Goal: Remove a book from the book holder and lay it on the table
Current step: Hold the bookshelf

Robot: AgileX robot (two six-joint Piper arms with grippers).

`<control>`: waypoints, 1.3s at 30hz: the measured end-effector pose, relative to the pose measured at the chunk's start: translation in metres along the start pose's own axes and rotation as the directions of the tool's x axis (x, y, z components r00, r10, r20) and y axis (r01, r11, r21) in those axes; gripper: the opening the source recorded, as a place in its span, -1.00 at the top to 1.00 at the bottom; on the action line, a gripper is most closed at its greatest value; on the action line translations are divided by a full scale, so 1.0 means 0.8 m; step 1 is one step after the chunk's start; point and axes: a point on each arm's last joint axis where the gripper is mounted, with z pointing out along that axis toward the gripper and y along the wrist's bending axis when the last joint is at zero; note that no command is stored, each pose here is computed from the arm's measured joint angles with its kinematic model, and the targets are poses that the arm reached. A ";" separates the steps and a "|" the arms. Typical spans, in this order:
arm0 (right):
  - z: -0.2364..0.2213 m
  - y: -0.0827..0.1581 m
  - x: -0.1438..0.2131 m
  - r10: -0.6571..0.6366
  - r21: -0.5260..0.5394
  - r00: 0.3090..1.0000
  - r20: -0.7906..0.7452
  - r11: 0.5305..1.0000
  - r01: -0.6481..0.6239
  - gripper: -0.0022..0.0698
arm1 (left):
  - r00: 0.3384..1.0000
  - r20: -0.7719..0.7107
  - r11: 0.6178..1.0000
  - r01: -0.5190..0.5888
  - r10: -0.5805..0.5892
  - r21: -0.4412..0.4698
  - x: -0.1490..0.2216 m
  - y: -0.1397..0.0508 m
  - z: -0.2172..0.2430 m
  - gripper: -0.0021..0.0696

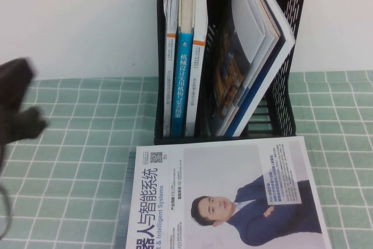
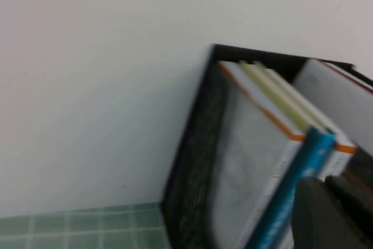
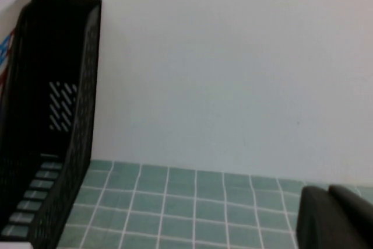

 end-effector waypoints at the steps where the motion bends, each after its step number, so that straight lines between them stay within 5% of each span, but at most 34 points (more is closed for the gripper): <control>1: 0.006 0.000 -0.001 -0.014 -0.002 1.000 0.008 1.000 0.014 0.95 | 1.000 -0.012 0.999 -0.017 0.017 0.047 -0.003 -0.012 0.010 0.95; 7: 0.044 0.005 -0.012 -0.073 -0.028 0.992 0.104 0.997 0.077 0.95 | 0.988 -0.086 0.944 -0.093 0.126 0.315 0.003 -0.095 0.066 0.95; 13: 0.086 0.033 -0.013 -0.083 -0.243 0.967 0.240 0.960 0.142 0.95 | 0.971 -0.211 0.923 -0.025 0.114 0.384 0.049 -0.158 0.147 0.95; 19: 0.123 0.057 0.012 -0.015 -0.442 0.979 0.201 0.891 0.105 0.95 | 0.940 -0.339 0.942 0.075 0.043 0.327 0.086 -0.185 0.218 0.95; 28: 0.156 0.070 0.042 0.054 -0.543 0.987 0.151 0.839 0.037 0.95 | 0.937 -0.350 0.942 0.119 -0.002 0.313 0.095 -0.209 0.271 0.95; 39: 0.163 0.080 0.055 -0.002 -0.603 0.980 0.197 0.788 0.122 0.95 | 0.894 -0.437 0.941 0.227 -0.099 0.252 0.110 -0.214 0.286 0.95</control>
